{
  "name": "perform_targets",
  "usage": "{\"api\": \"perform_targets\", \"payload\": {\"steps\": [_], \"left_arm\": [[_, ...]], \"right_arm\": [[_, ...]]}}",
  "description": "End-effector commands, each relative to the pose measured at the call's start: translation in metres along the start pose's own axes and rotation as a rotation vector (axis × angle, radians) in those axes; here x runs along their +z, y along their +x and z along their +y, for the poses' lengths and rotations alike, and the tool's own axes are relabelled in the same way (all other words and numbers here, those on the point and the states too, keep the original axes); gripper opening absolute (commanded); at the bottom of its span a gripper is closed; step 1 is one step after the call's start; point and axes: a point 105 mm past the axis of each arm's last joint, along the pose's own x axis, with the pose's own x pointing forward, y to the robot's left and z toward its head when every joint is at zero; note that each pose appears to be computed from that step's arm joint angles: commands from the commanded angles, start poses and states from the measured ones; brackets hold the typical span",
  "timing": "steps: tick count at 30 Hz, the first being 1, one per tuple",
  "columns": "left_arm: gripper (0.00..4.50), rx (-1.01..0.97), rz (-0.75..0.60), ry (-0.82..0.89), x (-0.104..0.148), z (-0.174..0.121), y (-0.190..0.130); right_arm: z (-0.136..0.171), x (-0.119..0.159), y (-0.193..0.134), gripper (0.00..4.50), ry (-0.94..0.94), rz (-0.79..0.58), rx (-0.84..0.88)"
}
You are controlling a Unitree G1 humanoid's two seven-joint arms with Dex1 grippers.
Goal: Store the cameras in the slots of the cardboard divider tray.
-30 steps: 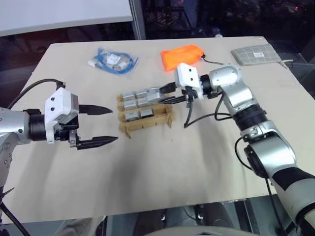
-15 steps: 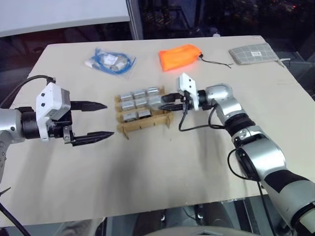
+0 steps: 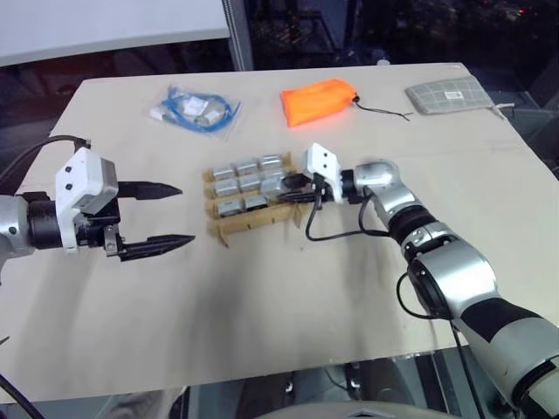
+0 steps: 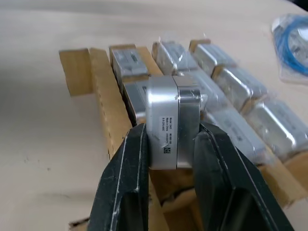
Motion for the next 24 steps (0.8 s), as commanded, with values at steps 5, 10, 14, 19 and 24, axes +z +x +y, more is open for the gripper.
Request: {"api": "perform_targets", "payload": {"steps": [5, 10, 14, 19, 24], "left_arm": [[4.35, 0.017, -0.002, 0.034, 0.009, 0.0, -0.006], [4.35, 0.013, -0.005, 0.031, 0.009, -0.001, -0.006], [4.35, 0.01, -0.008, 0.029, 0.008, -0.001, -0.004], [4.35, 0.004, -0.017, 0.03, 0.009, -0.001, -0.001], [4.35, 0.001, -0.019, 0.031, 0.009, -0.001, -0.001]], "right_arm": [[-0.009, 0.02, 0.002, 3.48, -0.066, -0.041, -0.029], [-0.015, 0.021, -0.004, 4.45, -0.06, -0.044, -0.06], [-0.02, 0.023, -0.01, 4.45, -0.07, -0.05, -0.077], [-0.015, 0.024, -0.014, 4.45, -0.199, -0.011, -0.038], [-0.009, 0.026, -0.009, 4.45, -0.367, 0.04, 0.001]]}}
